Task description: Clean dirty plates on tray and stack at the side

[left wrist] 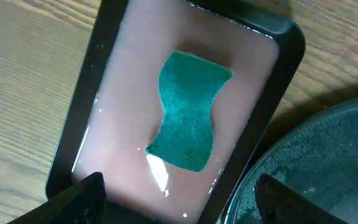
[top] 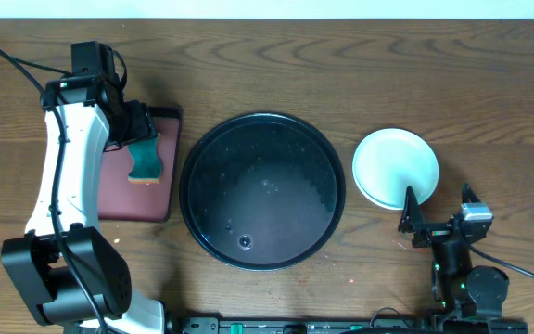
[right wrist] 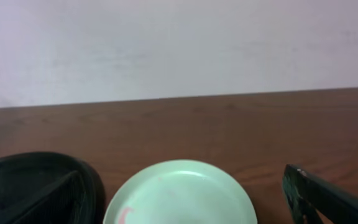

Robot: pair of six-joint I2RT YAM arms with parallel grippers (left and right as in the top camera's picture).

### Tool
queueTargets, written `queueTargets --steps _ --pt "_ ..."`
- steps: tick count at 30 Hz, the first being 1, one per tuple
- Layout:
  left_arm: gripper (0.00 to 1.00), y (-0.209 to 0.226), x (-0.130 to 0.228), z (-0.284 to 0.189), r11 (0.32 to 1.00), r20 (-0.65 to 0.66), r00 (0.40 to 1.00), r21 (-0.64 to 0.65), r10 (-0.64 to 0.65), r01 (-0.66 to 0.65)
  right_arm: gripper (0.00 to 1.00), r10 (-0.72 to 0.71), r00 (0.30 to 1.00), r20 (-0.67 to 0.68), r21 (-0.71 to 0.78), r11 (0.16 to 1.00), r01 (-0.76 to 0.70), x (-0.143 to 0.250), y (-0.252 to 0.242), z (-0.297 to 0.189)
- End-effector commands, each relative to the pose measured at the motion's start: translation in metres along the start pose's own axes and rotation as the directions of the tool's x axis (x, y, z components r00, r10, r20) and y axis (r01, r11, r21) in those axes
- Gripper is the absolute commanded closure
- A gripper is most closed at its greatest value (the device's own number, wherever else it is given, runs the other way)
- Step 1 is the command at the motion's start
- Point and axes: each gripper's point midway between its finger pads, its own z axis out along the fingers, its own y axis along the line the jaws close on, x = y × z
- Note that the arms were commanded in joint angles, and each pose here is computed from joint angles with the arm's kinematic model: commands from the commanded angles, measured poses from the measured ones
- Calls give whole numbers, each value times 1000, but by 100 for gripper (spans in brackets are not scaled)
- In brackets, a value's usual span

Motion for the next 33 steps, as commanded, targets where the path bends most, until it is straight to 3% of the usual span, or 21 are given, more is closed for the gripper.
queueTargets --steps 1,33 --pt "23 1 -2 0 1000 0 1000 -6 -11 11 1 -12 1000 -6 -15 1000 12 2 3 0" --pt "23 1 -2 0 1000 0 1000 -6 -11 11 1 24 998 -56 -20 999 -25 14 4 0"
